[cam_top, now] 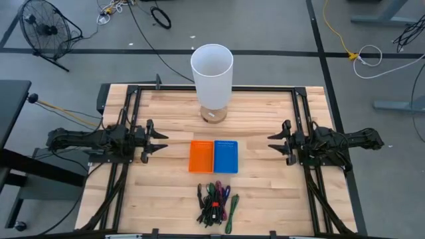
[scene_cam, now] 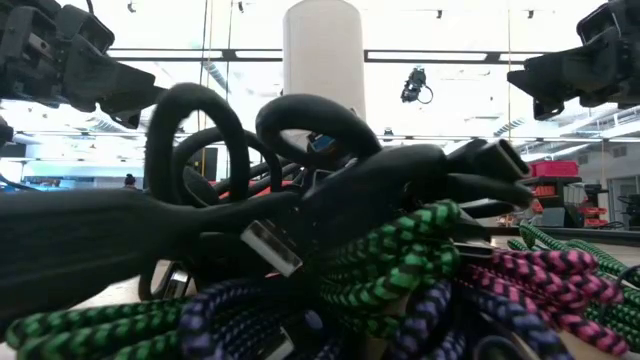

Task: Pick & Place USB Port
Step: Put the green USB cable into the blue bin

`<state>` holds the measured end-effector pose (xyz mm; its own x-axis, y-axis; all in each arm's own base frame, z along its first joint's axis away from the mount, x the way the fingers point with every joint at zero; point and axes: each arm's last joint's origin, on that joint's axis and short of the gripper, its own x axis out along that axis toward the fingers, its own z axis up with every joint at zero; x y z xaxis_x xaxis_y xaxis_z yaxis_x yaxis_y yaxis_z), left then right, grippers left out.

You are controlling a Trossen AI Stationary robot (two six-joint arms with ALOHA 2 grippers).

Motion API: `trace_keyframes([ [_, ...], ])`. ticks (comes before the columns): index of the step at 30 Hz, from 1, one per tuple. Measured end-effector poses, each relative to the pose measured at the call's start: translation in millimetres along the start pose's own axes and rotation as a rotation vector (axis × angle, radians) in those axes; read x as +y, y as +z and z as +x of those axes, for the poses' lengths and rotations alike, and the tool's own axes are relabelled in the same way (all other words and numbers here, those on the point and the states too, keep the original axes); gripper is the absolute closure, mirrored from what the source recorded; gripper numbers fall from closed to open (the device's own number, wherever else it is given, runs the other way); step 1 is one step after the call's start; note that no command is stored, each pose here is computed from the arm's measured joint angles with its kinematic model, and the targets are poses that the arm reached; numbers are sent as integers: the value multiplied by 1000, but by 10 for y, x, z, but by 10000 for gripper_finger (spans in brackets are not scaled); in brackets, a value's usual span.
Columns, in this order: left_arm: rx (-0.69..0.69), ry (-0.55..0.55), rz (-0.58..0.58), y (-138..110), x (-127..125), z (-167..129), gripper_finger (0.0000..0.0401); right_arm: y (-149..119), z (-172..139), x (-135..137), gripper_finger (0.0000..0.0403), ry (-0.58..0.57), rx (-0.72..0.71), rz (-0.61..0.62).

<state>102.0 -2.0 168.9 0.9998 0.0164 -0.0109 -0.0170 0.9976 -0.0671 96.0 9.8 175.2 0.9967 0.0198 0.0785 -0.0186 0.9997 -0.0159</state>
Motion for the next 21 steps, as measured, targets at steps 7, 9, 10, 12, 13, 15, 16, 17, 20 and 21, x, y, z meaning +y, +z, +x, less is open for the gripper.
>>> trace_keyframes([
  [7,-54,-5,-5,55,-4,-2,231,11,0,0,249,1,-11,229],
  [9,-86,-8,-31,87,-6,-4,231,20,0,-2,249,-6,-21,219],
  [10,-103,-11,-54,104,-7,-6,231,24,-1,-2,249,-5,-25,223],
  [12,-129,-17,-112,131,-9,-9,231,25,-1,-1,249,-1,-26,229],
  [13,-136,-19,-128,137,-9,-10,231,25,0,-1,249,-1,-26,229],
  [15,-148,-22,-141,150,-10,-12,231,31,-1,-1,249,0,-32,231],
  [16,-150,-21,-134,153,-10,-12,231,37,-1,-1,249,1,-38,238],
  [17,-150,-16,-118,153,-9,-12,231,43,-1,0,249,5,-44,251],
  [20,-155,-11,-101,157,-8,-13,231,61,-2,-1,249,8,-63,269],
  [21,-158,-11,-110,160,-8,-14,231,65,-2,-1,249,9,-67,269],
])
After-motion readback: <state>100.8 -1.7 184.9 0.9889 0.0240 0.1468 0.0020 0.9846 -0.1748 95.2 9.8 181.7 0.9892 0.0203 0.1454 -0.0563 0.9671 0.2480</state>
